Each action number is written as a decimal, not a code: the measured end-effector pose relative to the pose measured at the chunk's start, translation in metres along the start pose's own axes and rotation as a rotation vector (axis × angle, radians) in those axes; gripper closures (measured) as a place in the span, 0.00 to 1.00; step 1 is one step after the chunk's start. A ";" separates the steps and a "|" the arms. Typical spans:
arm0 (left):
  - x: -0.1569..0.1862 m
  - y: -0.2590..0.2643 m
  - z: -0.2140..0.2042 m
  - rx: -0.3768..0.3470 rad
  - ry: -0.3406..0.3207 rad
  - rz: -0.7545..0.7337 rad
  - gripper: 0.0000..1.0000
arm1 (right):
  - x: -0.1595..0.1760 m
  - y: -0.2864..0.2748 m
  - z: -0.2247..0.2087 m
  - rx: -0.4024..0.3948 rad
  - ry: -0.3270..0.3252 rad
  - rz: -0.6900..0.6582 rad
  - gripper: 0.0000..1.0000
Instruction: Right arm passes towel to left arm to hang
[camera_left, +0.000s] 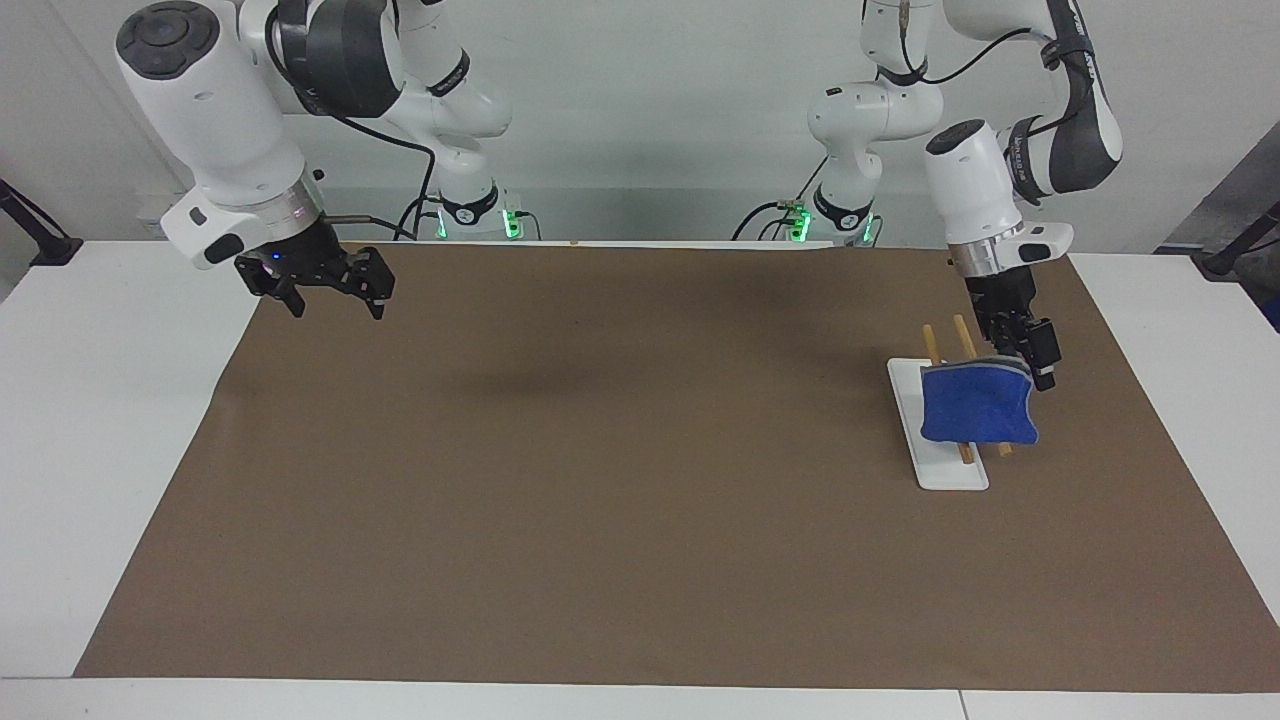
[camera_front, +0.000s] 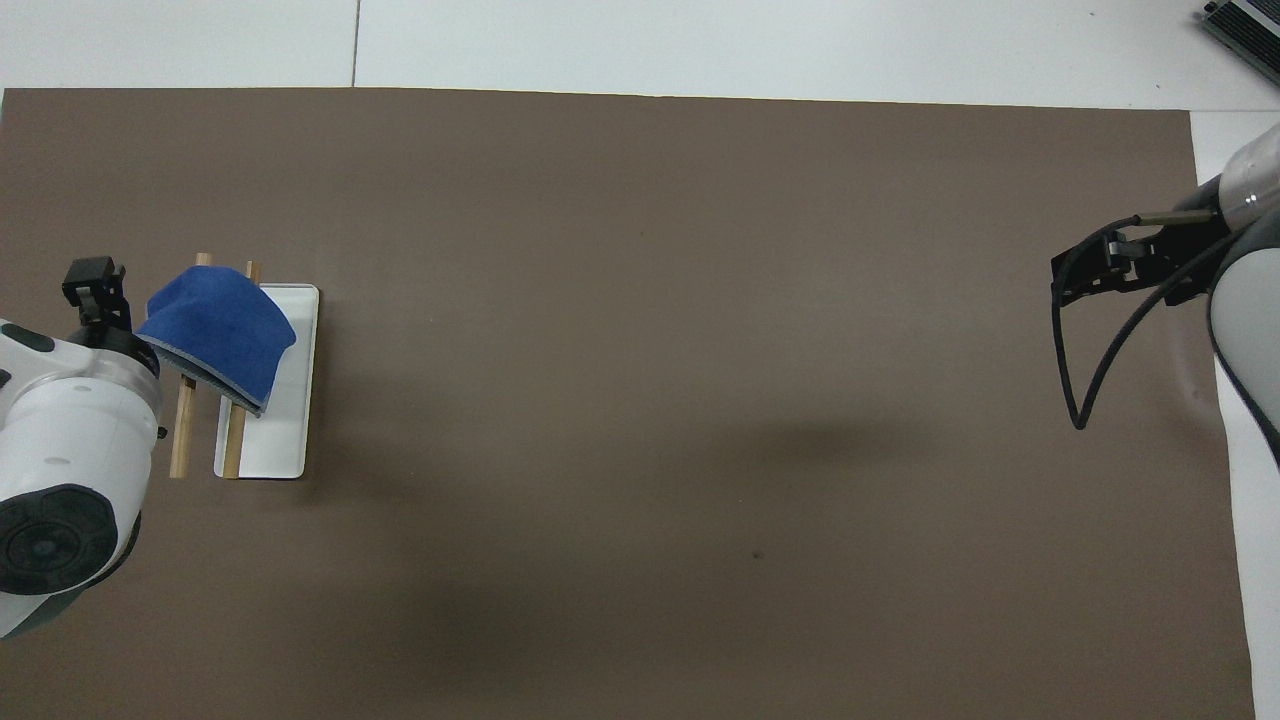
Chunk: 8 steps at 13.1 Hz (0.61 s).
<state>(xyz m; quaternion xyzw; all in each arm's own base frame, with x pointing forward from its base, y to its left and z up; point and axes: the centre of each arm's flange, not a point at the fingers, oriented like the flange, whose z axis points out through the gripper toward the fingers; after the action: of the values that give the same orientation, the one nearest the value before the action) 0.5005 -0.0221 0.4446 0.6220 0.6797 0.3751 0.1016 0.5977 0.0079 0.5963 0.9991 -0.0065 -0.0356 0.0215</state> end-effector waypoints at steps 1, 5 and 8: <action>0.003 0.004 -0.002 -0.006 0.002 -0.012 0.00 | 0.000 0.000 0.000 0.000 0.001 0.000 0.00; 0.016 0.019 -0.013 -0.003 0.007 -0.097 0.00 | -0.001 -0.002 0.000 0.002 0.002 -0.003 0.00; 0.026 0.037 -0.024 0.011 0.030 -0.171 0.00 | -0.001 0.002 0.000 0.002 0.000 0.004 0.00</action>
<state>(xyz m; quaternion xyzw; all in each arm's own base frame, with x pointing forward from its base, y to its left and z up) 0.5091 -0.0091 0.4938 0.5565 0.7340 0.3705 0.1195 0.5969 0.0060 0.5960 0.9991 -0.0084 -0.0353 0.0206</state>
